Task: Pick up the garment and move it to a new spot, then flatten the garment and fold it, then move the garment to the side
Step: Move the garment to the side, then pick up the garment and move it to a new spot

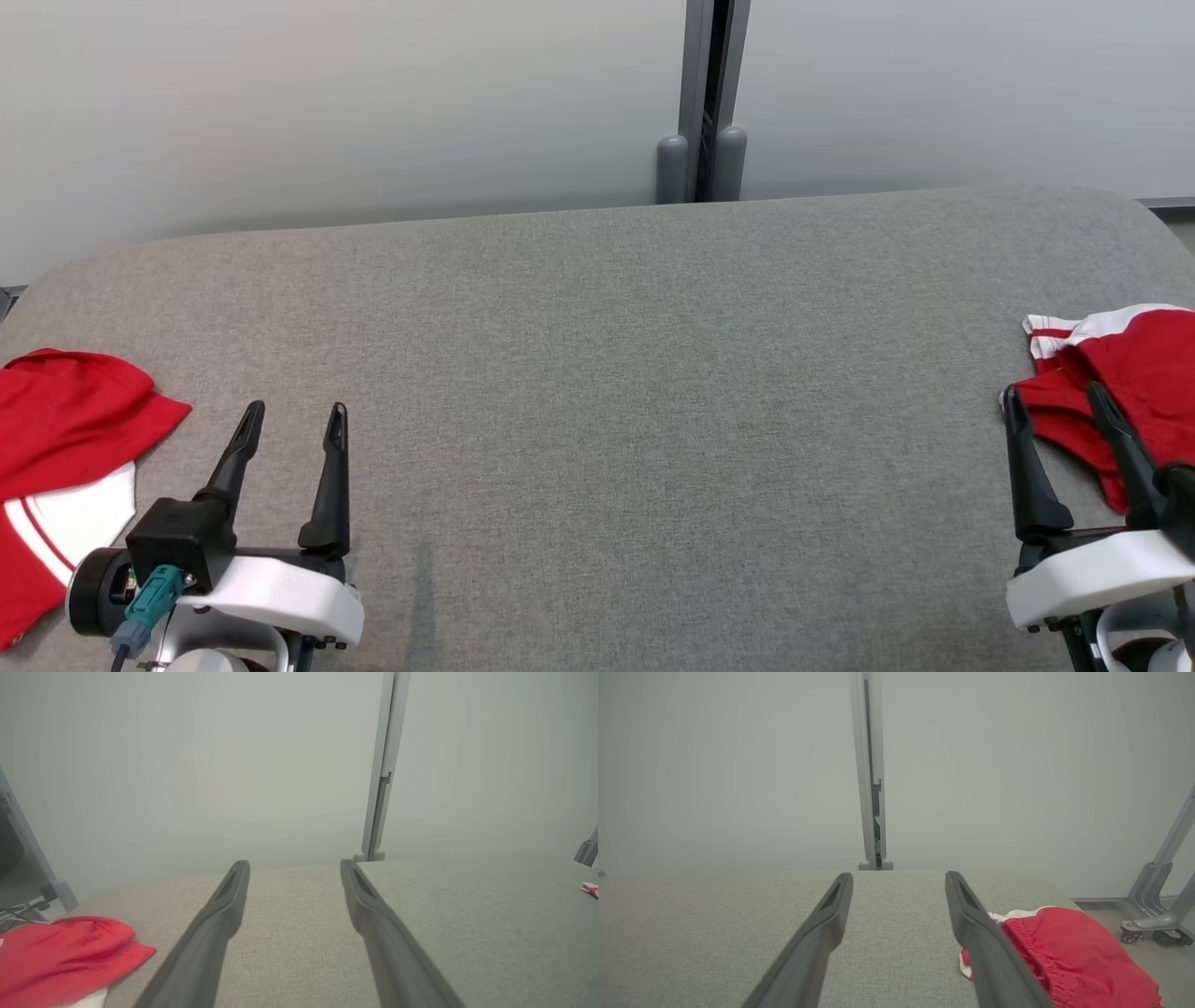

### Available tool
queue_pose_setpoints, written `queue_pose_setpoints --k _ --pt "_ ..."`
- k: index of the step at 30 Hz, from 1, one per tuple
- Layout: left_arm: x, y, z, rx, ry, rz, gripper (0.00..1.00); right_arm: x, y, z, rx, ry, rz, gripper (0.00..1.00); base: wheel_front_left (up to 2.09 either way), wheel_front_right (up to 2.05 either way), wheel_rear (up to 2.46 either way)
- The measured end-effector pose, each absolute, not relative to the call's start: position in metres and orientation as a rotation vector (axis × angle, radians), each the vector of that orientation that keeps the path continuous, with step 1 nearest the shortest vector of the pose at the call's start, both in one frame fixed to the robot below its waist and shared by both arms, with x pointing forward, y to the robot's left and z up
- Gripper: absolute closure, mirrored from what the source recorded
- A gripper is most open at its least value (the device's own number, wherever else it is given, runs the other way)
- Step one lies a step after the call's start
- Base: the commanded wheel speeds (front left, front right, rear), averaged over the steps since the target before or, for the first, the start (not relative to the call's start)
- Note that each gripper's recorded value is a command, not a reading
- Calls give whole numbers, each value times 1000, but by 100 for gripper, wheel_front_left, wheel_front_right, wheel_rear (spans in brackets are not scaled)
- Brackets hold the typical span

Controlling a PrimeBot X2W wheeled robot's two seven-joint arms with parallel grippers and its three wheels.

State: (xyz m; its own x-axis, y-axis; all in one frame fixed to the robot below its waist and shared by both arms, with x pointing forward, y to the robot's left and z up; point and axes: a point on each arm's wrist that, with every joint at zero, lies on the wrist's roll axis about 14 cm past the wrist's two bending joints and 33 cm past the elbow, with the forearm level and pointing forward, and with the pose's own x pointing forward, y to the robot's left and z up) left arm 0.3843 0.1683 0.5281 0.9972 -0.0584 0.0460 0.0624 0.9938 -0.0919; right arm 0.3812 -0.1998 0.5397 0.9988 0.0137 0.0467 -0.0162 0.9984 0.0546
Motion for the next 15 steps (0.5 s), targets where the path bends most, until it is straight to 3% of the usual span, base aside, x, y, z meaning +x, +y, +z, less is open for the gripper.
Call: queue_pose_setpoints --k 15 --pt "385 170 522 -94 -31 -56 0 381 -201 533 67 -27 12 0 0 0 0"
